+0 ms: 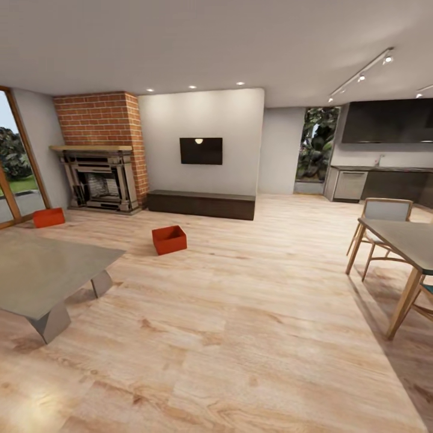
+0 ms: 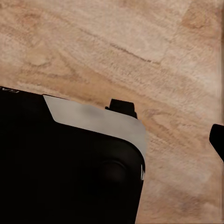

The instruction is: Move the two storage containers from the living room to the garage. In the garage, place one container on the floor and stack the other container on top of it (either order is fine).

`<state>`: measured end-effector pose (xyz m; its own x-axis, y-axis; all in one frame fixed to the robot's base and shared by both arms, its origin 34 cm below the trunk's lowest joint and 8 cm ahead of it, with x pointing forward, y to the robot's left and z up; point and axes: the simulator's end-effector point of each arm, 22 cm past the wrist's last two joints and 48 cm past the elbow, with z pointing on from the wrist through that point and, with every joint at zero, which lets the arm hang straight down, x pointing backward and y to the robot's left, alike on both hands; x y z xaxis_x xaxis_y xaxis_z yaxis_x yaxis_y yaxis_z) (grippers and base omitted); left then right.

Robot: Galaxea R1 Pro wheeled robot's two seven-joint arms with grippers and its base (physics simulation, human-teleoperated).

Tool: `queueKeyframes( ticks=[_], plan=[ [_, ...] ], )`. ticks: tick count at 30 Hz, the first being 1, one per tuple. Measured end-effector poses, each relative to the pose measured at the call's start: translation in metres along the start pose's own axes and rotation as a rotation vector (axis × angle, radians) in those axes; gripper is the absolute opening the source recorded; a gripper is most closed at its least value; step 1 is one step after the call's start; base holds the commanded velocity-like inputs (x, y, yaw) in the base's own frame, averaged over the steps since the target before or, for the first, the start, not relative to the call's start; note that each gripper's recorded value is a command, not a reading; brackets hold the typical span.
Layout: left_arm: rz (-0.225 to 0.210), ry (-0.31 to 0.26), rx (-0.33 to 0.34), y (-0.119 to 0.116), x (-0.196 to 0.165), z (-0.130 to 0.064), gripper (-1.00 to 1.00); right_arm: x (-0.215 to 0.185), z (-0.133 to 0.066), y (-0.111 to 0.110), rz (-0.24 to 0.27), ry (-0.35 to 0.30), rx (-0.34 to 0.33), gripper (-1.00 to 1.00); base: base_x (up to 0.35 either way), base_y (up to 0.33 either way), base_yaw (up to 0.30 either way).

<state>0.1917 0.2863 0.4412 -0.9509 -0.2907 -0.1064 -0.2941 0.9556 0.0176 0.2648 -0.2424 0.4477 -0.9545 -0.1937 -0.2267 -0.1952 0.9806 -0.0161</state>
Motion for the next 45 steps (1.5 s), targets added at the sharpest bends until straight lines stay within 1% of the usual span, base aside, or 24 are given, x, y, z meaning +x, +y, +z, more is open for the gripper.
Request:
queueKeyframes(
  ticks=[45],
  plan=[
    [-0.002, -0.003, 0.0, 0.0002, -0.0003, 0.0, 1.0, 0.0002, 0.0, -0.0002, 0.0, 0.0, 0.0, 1.0, 0.325, 0.0, 0.0]
  ],
)
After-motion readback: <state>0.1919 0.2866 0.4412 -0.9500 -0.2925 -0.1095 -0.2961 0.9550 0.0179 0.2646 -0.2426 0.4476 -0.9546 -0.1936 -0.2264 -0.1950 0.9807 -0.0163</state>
